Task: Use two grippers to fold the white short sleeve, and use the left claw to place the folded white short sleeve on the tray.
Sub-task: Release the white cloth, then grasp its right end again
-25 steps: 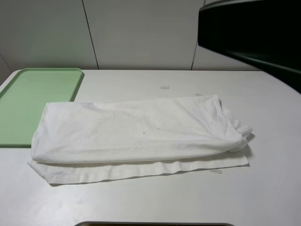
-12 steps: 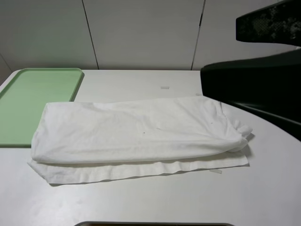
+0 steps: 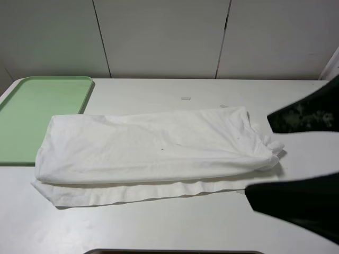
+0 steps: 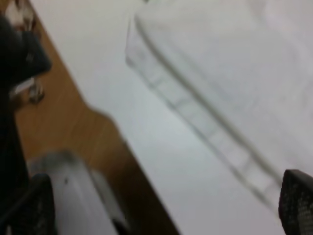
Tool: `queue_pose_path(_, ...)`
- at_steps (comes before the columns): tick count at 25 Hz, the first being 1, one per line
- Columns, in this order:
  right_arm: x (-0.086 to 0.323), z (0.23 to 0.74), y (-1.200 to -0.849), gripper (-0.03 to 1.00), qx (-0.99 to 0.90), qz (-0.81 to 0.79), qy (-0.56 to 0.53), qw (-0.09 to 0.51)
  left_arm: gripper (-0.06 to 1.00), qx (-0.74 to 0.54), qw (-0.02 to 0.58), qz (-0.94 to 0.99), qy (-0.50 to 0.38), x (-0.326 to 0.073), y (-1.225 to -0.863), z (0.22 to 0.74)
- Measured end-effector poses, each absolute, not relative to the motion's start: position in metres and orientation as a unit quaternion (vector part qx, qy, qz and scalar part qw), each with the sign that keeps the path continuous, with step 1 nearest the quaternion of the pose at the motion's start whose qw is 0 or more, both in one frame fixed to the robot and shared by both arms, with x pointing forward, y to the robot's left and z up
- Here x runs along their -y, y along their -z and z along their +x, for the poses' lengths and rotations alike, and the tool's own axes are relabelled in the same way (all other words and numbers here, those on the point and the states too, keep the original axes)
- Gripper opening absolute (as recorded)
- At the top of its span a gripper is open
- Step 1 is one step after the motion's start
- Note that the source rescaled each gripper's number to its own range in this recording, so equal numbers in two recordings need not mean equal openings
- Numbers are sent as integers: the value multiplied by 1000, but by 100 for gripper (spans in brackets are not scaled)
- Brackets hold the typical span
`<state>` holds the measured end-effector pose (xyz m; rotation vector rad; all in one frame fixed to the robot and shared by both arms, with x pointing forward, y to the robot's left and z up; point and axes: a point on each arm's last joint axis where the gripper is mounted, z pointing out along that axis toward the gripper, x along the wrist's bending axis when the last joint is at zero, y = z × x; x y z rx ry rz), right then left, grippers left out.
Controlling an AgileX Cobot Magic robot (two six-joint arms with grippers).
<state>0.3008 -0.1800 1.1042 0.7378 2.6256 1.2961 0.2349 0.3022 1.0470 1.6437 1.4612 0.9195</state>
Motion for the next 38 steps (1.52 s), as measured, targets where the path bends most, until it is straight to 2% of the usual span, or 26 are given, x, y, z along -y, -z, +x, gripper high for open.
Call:
queue_pose_path(7,179,292,-1065,100,-907,258,-331,-16,92,-570,370,641,-358,-302,-1047,235)
queue_pose_path(13,174,294,-1055,100,-907,244,-344,-17,92,-570,370,641,-358,-302,-1047,235)
queue_pose_path(22,176,359,-1070,100,-847,391,-357,47,92,-570,370,641,-358,-302,-1047,235)
queue_pose_path(28,191,439,-1095,100,-805,478,-338,98,92,-570,370,641,-358,-302,-1047,235)
queue_pose_path(32,204,467,-1088,100,-799,500,-316,110,92,-570,370,641,-358,-302,-1047,235)
queue_pose_path(38,225,508,-1047,100,-787,556,-254,81,92,-570,370,641,-358,-302,-1047,235)
